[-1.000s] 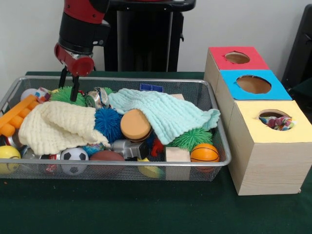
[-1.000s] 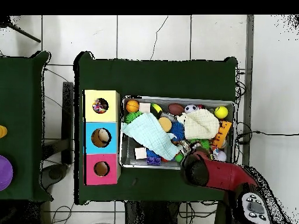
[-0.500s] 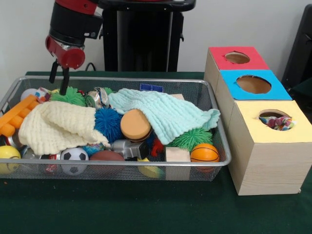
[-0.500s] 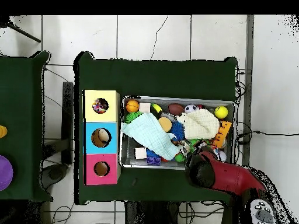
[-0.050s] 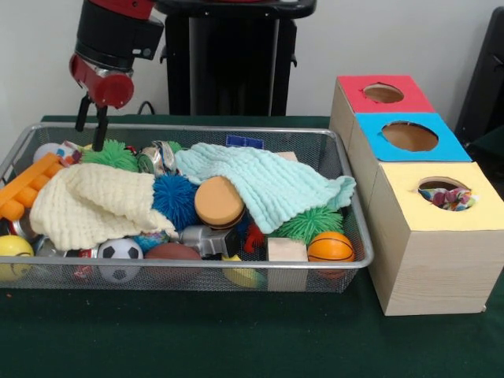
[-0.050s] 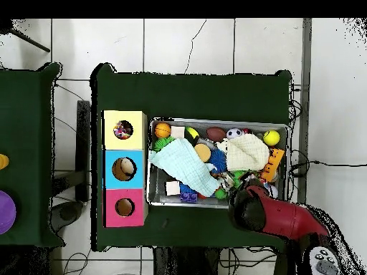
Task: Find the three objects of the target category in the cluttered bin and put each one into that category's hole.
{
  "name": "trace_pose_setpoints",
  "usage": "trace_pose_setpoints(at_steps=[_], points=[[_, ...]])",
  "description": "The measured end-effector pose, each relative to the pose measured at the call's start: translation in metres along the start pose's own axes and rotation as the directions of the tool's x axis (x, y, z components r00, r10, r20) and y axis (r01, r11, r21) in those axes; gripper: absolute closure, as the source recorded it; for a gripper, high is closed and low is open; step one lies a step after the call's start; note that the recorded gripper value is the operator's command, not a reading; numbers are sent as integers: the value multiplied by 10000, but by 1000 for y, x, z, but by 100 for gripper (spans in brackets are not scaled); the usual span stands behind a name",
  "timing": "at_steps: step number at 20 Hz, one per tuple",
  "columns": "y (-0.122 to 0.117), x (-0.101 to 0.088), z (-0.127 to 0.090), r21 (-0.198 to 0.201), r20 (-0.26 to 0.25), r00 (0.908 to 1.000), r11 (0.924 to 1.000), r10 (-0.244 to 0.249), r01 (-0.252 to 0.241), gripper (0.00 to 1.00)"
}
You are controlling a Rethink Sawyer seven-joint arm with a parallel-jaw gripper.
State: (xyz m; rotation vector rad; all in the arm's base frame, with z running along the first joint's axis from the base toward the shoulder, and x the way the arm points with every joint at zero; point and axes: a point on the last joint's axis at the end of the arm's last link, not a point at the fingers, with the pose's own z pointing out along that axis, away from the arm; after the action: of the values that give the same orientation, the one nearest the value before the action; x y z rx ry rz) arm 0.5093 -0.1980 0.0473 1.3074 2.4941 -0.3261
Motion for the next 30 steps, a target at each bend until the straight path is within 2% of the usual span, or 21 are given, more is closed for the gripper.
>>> trace_pose_setpoints(at_steps=[3,11,18,30], points=[[-1,7,6,63,-126,9999,10000,-64,65,0],[-8,44,31,392,-677,9967,9981,-449,476,0],[-9,47,29,492,-589,9965,9968,-601,631,0],[-13,39,26,516,-429,9977,9971,-531,552,0]])
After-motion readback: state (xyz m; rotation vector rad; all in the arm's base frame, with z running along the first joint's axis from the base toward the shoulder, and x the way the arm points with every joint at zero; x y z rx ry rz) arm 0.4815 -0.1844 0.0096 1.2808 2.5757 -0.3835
